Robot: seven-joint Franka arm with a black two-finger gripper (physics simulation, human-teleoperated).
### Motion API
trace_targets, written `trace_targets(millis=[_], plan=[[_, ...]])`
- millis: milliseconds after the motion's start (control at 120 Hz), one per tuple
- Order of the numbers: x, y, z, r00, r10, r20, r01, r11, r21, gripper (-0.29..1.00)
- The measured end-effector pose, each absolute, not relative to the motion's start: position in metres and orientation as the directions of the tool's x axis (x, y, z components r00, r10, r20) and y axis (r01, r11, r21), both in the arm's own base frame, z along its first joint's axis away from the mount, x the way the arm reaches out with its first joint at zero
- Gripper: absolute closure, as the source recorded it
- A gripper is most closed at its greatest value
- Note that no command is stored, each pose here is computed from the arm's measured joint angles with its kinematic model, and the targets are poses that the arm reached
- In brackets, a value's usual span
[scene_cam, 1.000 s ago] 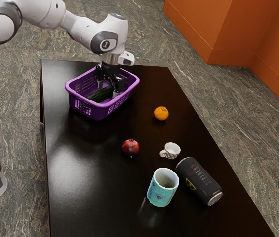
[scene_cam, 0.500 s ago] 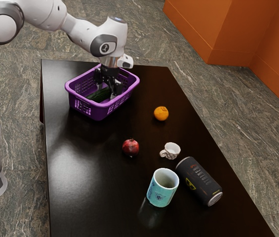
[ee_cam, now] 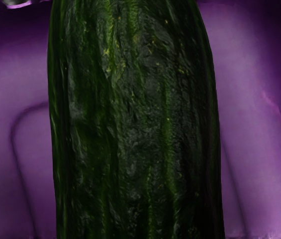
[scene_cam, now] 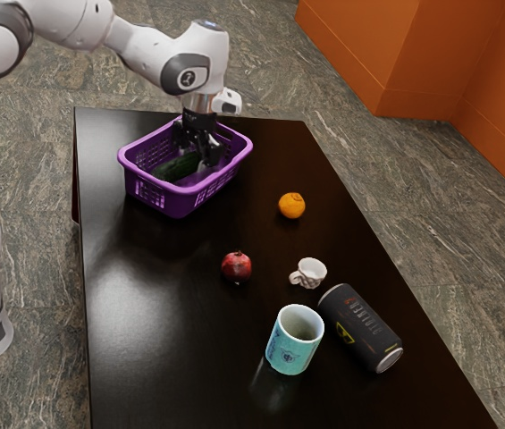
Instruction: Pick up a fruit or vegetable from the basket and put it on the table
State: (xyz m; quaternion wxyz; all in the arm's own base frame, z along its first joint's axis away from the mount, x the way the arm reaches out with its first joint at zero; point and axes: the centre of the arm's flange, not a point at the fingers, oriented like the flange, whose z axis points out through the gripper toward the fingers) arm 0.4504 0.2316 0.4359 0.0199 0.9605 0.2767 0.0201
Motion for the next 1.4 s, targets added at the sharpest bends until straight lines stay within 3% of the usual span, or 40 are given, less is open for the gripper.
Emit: trace_targets(millis=[483,667,975,1400], plan=[[0.457,0.228,0.535,0.854,0.498,0.149,0.498,-0.866,0.04,0.47],[0.538,0.201,0.593,0.894,0.408,0.188,0.416,-0.909,-0.006,0.46],[0.685,0.155,0.579,0.952,0.269,0.149,0.276,-0.961,-0.028,0.47],[0.722,0.206,0.529,0.961,0.268,0.075,0.268,-0.963,0.009,0.47]])
